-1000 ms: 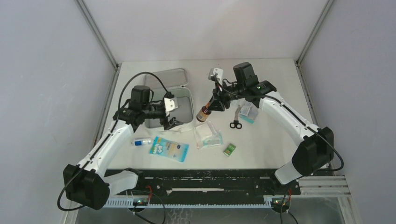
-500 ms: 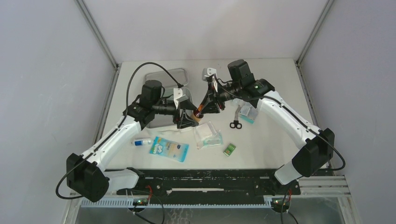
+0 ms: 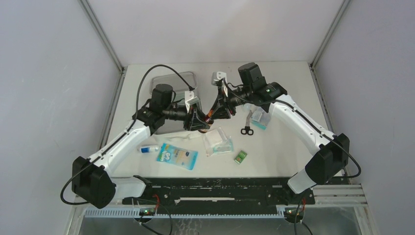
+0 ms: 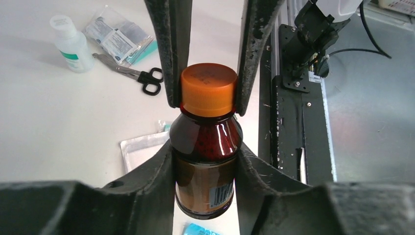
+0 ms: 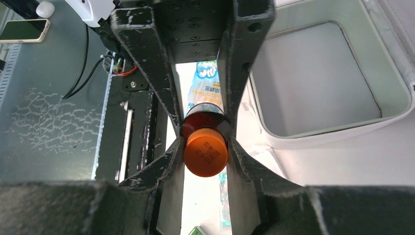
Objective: Organize the medicine kit
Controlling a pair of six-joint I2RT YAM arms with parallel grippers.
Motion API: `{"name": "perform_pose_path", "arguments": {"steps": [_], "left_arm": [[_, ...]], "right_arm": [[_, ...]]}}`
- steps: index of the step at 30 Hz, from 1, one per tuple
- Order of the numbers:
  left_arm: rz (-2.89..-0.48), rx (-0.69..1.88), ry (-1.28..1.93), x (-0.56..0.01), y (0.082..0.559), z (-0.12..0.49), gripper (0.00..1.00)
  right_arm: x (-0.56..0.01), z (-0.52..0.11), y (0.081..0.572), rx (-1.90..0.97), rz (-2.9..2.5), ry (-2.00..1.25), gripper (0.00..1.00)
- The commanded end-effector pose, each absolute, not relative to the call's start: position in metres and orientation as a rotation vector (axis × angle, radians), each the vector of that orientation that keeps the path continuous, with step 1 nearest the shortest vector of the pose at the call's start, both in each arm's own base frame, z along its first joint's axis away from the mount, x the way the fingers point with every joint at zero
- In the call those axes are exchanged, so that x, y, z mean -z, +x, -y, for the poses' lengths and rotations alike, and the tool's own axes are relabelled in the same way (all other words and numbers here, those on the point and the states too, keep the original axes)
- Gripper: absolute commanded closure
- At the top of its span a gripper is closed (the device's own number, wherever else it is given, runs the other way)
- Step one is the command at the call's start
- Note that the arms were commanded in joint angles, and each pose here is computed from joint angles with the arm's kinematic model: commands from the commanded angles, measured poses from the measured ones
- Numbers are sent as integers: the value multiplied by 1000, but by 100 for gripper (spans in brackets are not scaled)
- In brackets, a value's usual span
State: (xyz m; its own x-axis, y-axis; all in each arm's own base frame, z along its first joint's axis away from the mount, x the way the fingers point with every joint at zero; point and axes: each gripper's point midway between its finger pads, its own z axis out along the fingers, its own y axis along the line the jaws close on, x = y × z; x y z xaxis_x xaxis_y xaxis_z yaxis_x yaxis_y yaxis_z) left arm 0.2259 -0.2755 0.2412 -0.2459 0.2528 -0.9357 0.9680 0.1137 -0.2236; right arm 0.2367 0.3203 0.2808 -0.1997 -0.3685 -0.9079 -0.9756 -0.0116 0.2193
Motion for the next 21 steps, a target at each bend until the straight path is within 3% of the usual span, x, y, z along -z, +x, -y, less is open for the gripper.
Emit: {"name": "perform_pose_path", "arguments": {"steps": [1,5,7,21], "left_arm": [[-1580,1130,1190,-257,235,277,69],[-1623,1046,1138,-252,245,271,74],[-1638,1005,1113,-251,250,268,76],[-1987,800,425,-203,344,204,78]], "right_arm": [[-304,-323,235,-1195,-1551,-1432,68],[-307,-311,247,-1114,-1594,-1398,38],[-310,-302,253,-1082,-1609,-1368,31],[-297,-211,284,-855,-1756,-1078,29]]}}
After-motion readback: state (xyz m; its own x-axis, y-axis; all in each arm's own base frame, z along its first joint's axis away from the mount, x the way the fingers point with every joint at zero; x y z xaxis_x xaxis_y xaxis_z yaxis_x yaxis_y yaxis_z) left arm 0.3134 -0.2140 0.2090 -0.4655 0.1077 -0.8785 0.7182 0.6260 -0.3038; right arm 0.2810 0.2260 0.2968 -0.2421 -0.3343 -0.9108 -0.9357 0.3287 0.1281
